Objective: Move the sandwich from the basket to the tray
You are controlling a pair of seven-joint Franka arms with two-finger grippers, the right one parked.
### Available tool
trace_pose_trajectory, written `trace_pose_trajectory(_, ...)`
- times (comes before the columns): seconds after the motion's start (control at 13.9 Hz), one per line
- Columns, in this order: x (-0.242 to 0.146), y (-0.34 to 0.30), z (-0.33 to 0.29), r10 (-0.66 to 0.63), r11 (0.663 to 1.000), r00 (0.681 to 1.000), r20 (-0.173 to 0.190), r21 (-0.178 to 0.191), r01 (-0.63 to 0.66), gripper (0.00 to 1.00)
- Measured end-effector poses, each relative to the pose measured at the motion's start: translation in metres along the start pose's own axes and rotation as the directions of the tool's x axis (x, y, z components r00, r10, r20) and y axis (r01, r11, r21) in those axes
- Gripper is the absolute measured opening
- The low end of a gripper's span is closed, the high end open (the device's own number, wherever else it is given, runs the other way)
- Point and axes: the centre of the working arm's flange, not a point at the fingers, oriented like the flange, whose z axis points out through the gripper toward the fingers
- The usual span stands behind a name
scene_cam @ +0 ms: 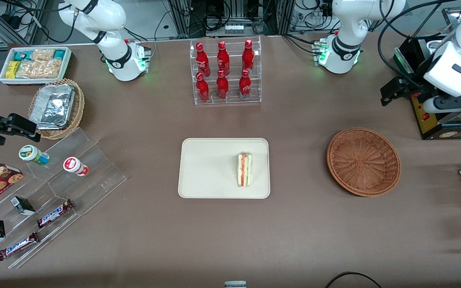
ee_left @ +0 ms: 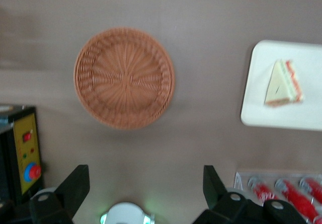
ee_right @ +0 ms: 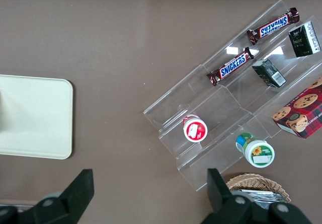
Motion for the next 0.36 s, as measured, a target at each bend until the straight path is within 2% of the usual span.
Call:
trace_pose_trajectory(0.07,-0.004,-0.002,0.001,-0.001,1.0,1.0,0.025,0.006,0.0,1.0)
trace_pose_trajectory(0.14,-0.008,-0.004,-0.001,-0.003,1.0,0.999,0.035,0.008,0.003,1.0)
trace_pose_trajectory(0.36,-0.023,-0.028,-0.02,-0.044,0.999,0.999,0.016,0.004,0.044,1.0)
